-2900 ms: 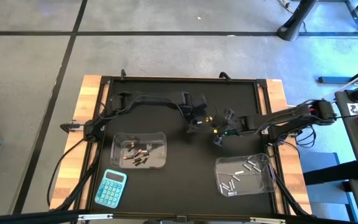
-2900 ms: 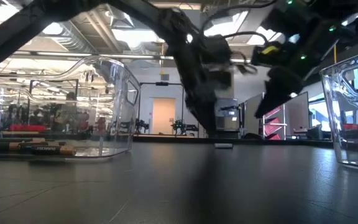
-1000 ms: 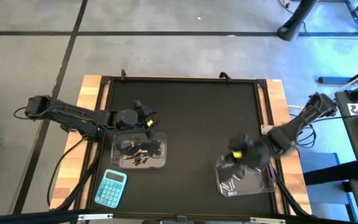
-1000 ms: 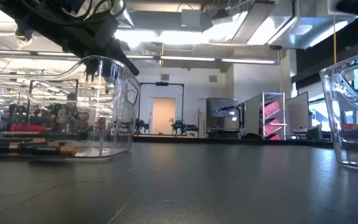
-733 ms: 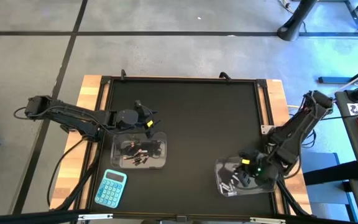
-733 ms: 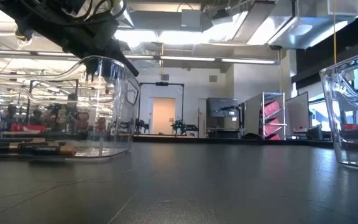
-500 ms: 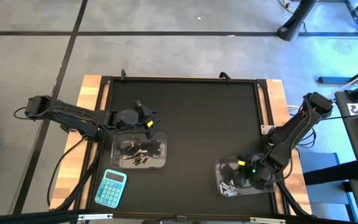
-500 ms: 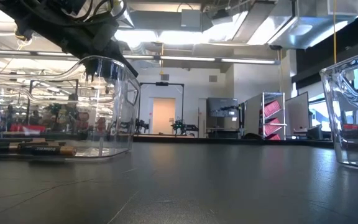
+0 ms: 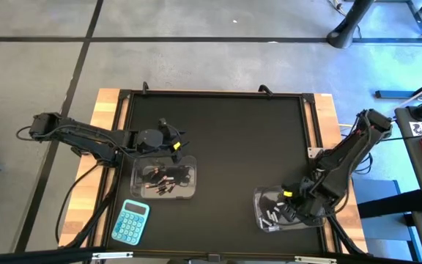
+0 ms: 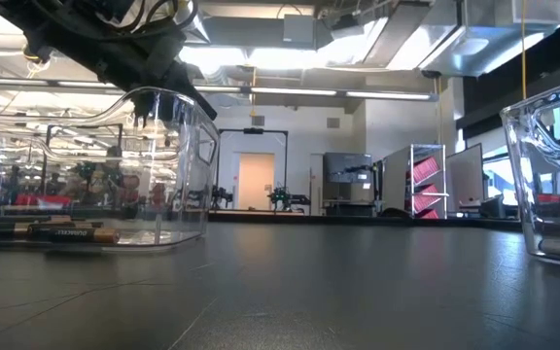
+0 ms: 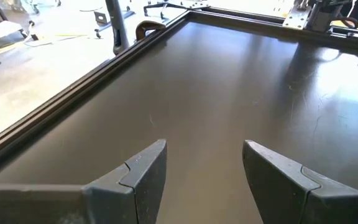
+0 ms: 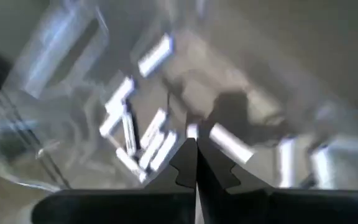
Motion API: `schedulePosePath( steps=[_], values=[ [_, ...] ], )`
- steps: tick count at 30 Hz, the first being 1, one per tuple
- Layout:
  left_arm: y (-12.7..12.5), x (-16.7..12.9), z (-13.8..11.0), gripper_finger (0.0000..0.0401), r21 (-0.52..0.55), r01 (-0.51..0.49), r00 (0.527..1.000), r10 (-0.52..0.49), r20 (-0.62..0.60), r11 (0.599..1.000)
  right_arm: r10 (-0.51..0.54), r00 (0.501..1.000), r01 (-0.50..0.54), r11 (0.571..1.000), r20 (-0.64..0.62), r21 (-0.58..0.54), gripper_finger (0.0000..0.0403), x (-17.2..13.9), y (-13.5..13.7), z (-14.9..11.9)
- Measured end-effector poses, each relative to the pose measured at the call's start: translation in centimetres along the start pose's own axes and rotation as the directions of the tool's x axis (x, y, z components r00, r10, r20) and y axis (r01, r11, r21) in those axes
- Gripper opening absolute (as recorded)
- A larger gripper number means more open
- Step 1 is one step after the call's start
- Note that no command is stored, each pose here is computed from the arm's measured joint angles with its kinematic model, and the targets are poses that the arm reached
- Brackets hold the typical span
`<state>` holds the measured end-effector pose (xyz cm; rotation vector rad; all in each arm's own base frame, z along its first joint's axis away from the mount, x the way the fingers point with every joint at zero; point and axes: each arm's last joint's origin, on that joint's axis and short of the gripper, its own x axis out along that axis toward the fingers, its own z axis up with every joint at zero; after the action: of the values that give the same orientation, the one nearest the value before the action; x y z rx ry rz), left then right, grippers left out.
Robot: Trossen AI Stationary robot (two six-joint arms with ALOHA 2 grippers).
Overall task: Sort batteries
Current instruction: Move the transparent bins to the top center of the table
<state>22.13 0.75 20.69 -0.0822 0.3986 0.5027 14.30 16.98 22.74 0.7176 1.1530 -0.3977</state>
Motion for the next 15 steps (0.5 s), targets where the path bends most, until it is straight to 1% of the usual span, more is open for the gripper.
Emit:
schedulePosePath(
  steps=[2, 5, 7, 8, 10, 11, 12, 14, 15],
  values=[
    [0.0, 0.0, 0.0, 0.0198, -0.005, 0.001, 1.0, -0.001, 0.004, 1.0, -0.024, 0.996, 0.029, 0.998, 0.091, -0.05, 0.0007, -1.8, 0.6, 0.7],
    [0.0, 0.0, 0.2, 0.0198, -0.028, 0.004, 1.0, -0.003, 0.016, 1.0, -0.026, 0.976, 0.064, 0.983, 0.214, -0.172, 0.0021, -3.6, 1.1, 1.6],
    [0.0, 0.0, 0.2, 0.0198, -0.038, 0.004, 1.0, -0.004, 0.02, 0.999, -0.043, 0.972, 0.092, 0.974, 0.231, -0.206, 0.0037, -3.8, 1.2, 2.6],
    [0.0, 0.0, 0.2, 0.0198, -0.044, 0.004, 1.0, -0.004, 0.02, 0.999, -0.05, 0.973, 0.097, 0.975, 0.226, -0.201, 0.0048, -3.8, 1.3, 3.2],
    [0.0, 0.0, 0.2, 0.0198, -0.06, 0.005, 1.0, -0.004, 0.021, 0.998, -0.031, 0.981, 0.063, 0.983, 0.19, -0.17, 0.0076, -3.6, 1.6, 4.4],
    [0.0, 0.0, 0.2, 0.0198, -0.063, 0.006, 1.0, -0.004, 0.021, 0.998, -0.001, 0.987, 0.025, 0.989, 0.158, -0.149, 0.0094, -3.5, 1.9, 5.0],
    [0.0, 0.0, 0.2, 0.0198, -0.063, 0.006, 1.0, -0.004, 0.022, 0.998, 0.047, 0.992, -0.034, 0.993, 0.114, -0.114, 0.0114, -3.2, 2.3, 5.6],
    [0.0, 0.0, 0.2, 0.0198, -0.064, 0.005, 1.0, -0.004, 0.021, 0.998, 0.14, 0.99, -0.139, 0.989, 0.02, -0.045, 0.0156, -2.7, 3.1, 6.8],
    [0.0, 0.0, 0.2, 0.0198, -0.064, 0.005, 1.0, -0.004, 0.021, 0.998, 0.174, 0.984, -0.174, 0.985, -0.022, -0.008, 0.0178, -2.3, 3.5, 7.3]
  ],
)
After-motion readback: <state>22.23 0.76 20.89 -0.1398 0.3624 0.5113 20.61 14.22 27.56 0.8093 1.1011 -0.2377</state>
